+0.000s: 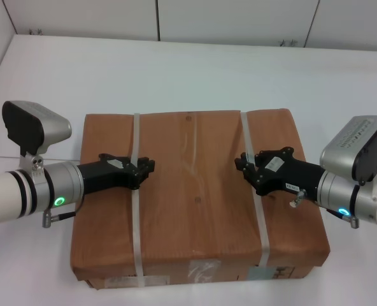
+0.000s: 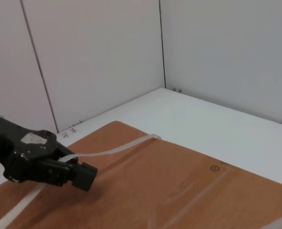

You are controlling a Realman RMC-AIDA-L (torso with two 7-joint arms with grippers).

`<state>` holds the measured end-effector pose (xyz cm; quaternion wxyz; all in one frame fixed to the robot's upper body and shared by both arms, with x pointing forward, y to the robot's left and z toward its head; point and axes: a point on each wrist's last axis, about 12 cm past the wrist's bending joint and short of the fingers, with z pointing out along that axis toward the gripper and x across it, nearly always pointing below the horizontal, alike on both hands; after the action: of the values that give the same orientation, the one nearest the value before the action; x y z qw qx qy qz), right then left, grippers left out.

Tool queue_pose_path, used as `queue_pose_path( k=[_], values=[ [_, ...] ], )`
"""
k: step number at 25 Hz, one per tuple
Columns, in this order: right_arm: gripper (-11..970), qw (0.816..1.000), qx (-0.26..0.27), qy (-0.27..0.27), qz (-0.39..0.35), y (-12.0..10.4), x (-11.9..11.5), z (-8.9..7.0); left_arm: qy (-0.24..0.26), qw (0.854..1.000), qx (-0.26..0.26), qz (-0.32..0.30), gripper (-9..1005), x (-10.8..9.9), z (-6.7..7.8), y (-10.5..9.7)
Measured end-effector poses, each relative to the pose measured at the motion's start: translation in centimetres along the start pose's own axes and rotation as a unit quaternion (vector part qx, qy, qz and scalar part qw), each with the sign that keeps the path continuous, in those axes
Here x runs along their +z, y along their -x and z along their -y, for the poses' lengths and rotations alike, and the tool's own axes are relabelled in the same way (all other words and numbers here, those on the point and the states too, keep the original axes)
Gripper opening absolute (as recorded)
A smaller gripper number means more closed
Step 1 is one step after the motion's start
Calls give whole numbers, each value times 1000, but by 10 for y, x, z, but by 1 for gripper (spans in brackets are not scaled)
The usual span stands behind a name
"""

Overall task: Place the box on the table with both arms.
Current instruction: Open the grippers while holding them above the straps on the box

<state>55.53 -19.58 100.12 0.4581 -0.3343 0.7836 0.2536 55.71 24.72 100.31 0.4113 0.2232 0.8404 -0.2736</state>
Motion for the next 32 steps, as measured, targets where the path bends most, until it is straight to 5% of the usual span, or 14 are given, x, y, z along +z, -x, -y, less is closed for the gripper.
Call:
queue_pose_path(
  k=[7, 14, 20, 25, 32],
  values=[
    [111, 1000, 3, -11, -2, -3, -2, 2, 0, 1000, 1, -2, 212, 1, 2, -2],
    [474, 1000, 10, -20, -7, -7, -4, 4, -1, 1000, 9, -3, 578, 2, 4, -5],
    [751, 999, 24, -36, 2, -11, -9, 6, -4, 1000, 10, 1, 703, 1, 4, -4],
    [817, 997, 40, -64, 20, -20, -19, 10, -18, 1000, 9, 14, 807, -2, 4, -1],
    [831, 994, 49, -79, 48, -24, -32, 15, -23, 999, 7, 31, 818, -6, 3, 3]
  ],
)
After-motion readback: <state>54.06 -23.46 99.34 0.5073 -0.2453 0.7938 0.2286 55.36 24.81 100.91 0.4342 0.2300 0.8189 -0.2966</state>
